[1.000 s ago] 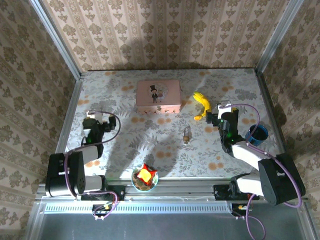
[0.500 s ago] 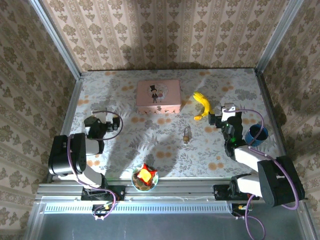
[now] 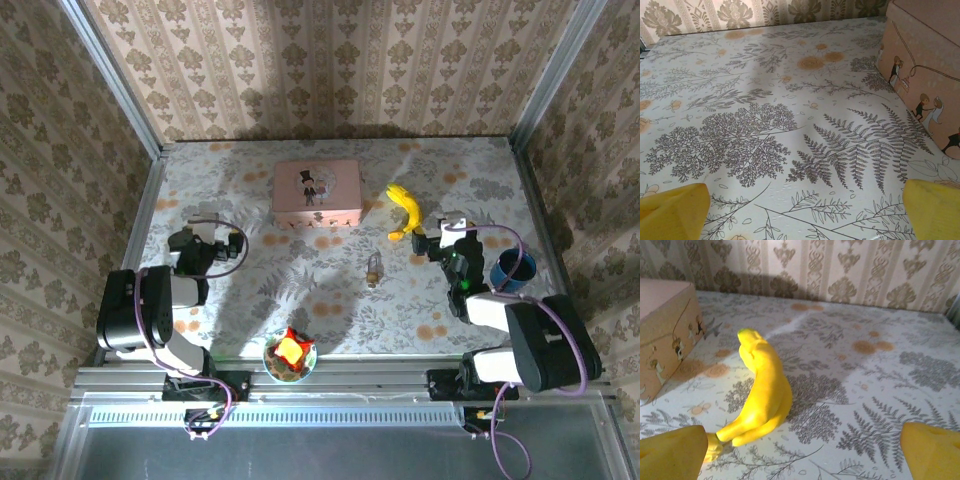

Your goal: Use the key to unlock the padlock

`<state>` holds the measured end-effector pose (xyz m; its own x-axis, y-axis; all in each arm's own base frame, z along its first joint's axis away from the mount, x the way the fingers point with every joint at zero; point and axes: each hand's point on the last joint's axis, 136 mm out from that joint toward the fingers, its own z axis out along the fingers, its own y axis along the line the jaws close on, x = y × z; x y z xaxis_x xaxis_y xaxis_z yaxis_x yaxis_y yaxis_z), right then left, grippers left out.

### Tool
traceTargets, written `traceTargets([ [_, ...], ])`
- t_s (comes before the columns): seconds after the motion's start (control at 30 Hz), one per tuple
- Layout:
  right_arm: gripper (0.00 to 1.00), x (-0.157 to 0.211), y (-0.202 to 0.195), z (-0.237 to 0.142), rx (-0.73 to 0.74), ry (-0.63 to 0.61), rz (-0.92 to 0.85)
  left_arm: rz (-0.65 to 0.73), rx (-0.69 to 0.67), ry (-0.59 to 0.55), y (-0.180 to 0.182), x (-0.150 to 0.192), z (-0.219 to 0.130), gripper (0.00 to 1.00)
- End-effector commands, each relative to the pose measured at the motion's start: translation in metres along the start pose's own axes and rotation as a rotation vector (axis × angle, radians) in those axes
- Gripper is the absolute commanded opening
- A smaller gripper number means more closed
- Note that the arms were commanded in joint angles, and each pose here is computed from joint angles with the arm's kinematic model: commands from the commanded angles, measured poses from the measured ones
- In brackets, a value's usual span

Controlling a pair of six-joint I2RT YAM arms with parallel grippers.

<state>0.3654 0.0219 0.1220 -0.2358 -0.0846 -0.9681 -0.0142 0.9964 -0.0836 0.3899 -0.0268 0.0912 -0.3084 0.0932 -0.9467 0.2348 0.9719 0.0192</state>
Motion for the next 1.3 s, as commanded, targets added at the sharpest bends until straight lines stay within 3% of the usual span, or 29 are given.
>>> traceTargets([
  [0.0,1.00,0.002,0.008,0.006,-0.051,-0.031,-0.019,0.026,0.036,-0.043,-0.003,-0.011,0.000,1.00],
  [0.2,1.00,0.010,0.001,0.016,-0.066,-0.032,0.027,0.025,0.033,-0.043,-0.003,-0.010,0.000,1.00],
  [0.33,1.00,0.013,-0.003,0.023,-0.066,0.018,0.048,0.027,0.034,-0.043,-0.003,-0.011,0.000,1.00],
  [0.43,1.00,0.018,-0.015,0.041,-0.022,0.128,0.094,0.026,0.033,-0.043,-0.003,-0.011,0.000,1.00],
  [0.57,1.00,0.017,-0.016,0.039,-0.061,0.114,0.123,0.026,0.032,-0.043,-0.003,-0.010,0.000,1.00],
  [0.7,1.00,0.014,0.004,0.033,-0.198,0.085,0.090,0.026,0.033,-0.042,-0.003,-0.010,0.000,1.00],
  [1.27,1.00,0.014,0.004,0.033,-0.197,0.086,0.090,0.036,0.033,-0.044,-0.005,-0.010,0.000,1.00],
])
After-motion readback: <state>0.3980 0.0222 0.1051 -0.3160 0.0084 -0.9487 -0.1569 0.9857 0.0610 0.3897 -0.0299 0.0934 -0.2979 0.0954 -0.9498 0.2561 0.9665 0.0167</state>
